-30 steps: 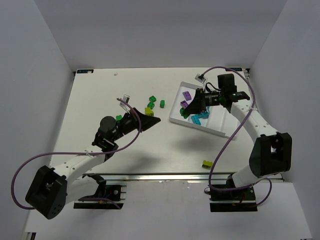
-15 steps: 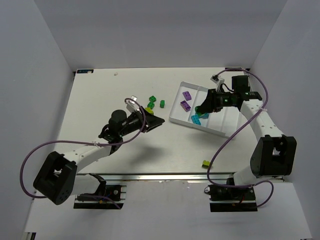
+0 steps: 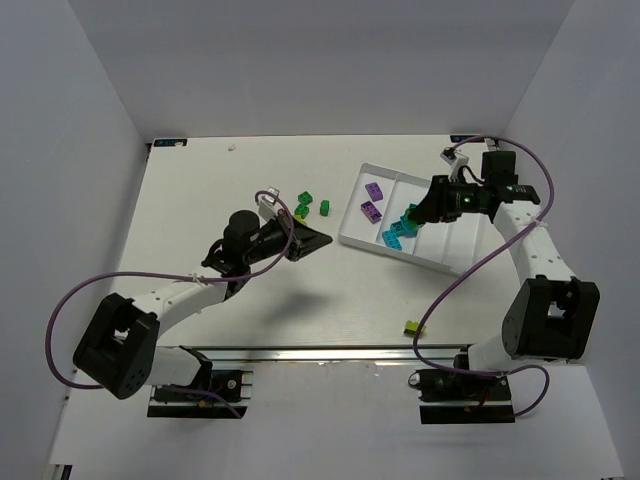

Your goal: Sort the legos into containers by color

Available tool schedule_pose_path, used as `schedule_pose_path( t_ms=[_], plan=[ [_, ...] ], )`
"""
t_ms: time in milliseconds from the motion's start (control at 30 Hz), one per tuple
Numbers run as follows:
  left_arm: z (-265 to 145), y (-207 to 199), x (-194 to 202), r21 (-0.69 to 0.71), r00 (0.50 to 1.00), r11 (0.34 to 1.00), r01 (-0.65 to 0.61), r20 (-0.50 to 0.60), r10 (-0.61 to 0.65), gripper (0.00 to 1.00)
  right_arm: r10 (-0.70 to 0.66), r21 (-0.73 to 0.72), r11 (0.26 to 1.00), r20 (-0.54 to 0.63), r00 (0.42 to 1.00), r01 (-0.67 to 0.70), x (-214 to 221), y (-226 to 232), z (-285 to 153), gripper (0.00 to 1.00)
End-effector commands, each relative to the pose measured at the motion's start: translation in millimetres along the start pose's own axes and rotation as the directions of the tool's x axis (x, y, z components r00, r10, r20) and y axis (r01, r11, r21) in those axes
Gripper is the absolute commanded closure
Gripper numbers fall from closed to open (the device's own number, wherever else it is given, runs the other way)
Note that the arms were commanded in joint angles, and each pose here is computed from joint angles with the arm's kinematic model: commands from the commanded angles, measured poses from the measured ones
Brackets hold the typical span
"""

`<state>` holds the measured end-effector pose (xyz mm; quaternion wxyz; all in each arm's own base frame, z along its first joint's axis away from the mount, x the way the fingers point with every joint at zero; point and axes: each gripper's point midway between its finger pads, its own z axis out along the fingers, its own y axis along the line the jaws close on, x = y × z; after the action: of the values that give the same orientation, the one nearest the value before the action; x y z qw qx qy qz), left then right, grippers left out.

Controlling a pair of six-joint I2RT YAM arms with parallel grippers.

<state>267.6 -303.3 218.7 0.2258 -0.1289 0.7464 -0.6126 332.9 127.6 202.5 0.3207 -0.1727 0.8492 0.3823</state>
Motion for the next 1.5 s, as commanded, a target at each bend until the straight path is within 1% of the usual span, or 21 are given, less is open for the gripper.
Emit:
schedule_pose_path(
  t_ms=[0, 33, 67, 100, 167, 300, 333, 367, 433, 500, 567, 667, 933, 1033, 1067, 1200, 1267, 1333, 1367, 1400, 1467],
  plan=[
    [1, 6, 4, -0.001, 1.0, 1.0, 0.003, -0.022, -0.003, 1.0, -0.008, 0.054, 0.999, 0.014, 1.0, 0.008, 0, -9, -16, 1.0],
    [0, 8, 5, 0.0, 1.0, 1.0, 0.001, -0.023, -0.001, 1.0, -0.006, 0.087, 0.996, 0.011, 1.0, 0.006, 0, -17, -18, 1.0],
    [-1, 9, 6, -0.003, 1.0, 1.0, -0.007, -0.027, 0.007, 0.91, -0.006, 0.113, 0.994, 0.006, 1.0, 0.006, 1, -24, -21, 1.0],
    [-1, 11, 6, -0.01, 1.0, 1.0, -0.019, -0.023, 0.019, 0.56, -0.002, 0.137, 0.991, 0.002, 1.0, 0.002, 2, -30, -24, 1.0],
    [-2, 15, 4, -0.048, 0.999, 0.998, -0.043, -0.017, 0.042, 0.37, -0.007, 0.195, 0.981, -0.013, 1.0, 0.009, 4, -45, -30, 1.0],
    [-6, 21, 4, -0.079, 0.992, 0.989, -0.124, -0.02, 0.123, 0.4, -0.029, 0.295, 0.955, -0.028, 0.999, 0.036, 3, -69, -38, 0.93],
    [-7, 24, 5, -0.091, 0.992, 0.988, -0.126, -0.026, 0.125, 0.44, -0.031, 0.339, 0.94, -0.04, 0.999, 0.042, 4, -78, -41, 0.92],
    [-7, 27, 6, -0.098, 0.991, 0.986, -0.132, -0.028, 0.13, 0.56, -0.03, 0.363, 0.931, -0.045, 0.999, 0.044, 4, -87, -41, 0.91],
    [-9, 31, 8, -0.102, 0.991, 0.986, -0.129, -0.035, 0.126, 0.62, -0.036, 0.403, 0.914, -0.054, 0.998, 0.055, 2, -100, -44, 0.91],
    [-11, 36, 10, -0.113, 0.992, 0.986, -0.126, -0.036, 0.123, 0.59, -0.044, 0.436, 0.898, -0.06, 0.997, 0.065, -1, -114, -45, 0.87],
    [-14, 46, 8, -0.167, 0.992, 0.978, -0.129, -0.023, 0.127, 0.44, -0.057, 0.464, 0.882, -0.068, 0.996, 0.082, -6, -126, -48, 0.84],
    [-21, 50, 0, -0.226, 0.986, 0.961, -0.157, 0.018, 0.165, 0.34, -0.1, 0.477, 0.87, -0.074, 0.992, 0.123, -12, -140, -44, 0.74],
    [-33, 47, -11, -0.278, 0.976, 0.946, -0.168, 0.089, 0.199, 0.33, -0.082, 0.442, 0.891, -0.076, 0.994, 0.107, -20, -167, -19, 0.66],
    [-39, 49, -14, -0.302, 0.972, 0.939, -0.166, 0.112, 0.208, 0.33, -0.075, 0.418, 0.903, -0.076, 0.994, 0.1, -24, -174, -10, 0.59],
    [-41, 50, -14, -0.307, 0.971, 0.937, -0.165, 0.115, 0.209, 0.33, -0.093, 0.409, 0.905, -0.072, 0.993, 0.115, -30, -174, -8, 0.49],
    [-49, 53, -20, -0.349, 0.964, 0.924, -0.159, 0.148, 0.221, 0.33, -0.131, 0.344, 0.927, -0.076, 0.988, 0.149, -38, -171, 1, 0.13],
    [-53, 50, -22, -0.361, 0.959, 0.918, -0.164, 0.16, 0.234, 0.32, -0.149, 0.315, 0.934, -0.082, 0.985, 0.167, -39, -165, 1, 0.11],
    [-57, 51, -26, -0.378, 0.953, 0.911, -0.164, 0.178, 0.245, 0.32, -0.254, 0.247, 0.931, -0.095, 0.963, 0.27, -44, -150, -2, 0.11],
    [-61, 52, -27, -0.389, 0.952, 0.907, -0.161, 0.183, 0.247, 0.32, -0.267, 0.156, 0.945, -0.135, 0.954, 0.286, -27, -131, -5, 0.11],
    [-63, 52, -29, -0.396, 0.949, 0.904, -0.159, 0.19, 0.25, 0.32, -0.495, -0.013, 0.868, -0.093, 0.864, 0.496, -25, -101, -8, 0.11],
    [-69, 57, -32, -0.422, 0.945, 0.894, -0.153, 0.203, 0.257, 0.32, -0.657, -0.213, 0.743, -0.047, 0.753, 0.635, 8, -62, -15, 0.1]
  ],
)
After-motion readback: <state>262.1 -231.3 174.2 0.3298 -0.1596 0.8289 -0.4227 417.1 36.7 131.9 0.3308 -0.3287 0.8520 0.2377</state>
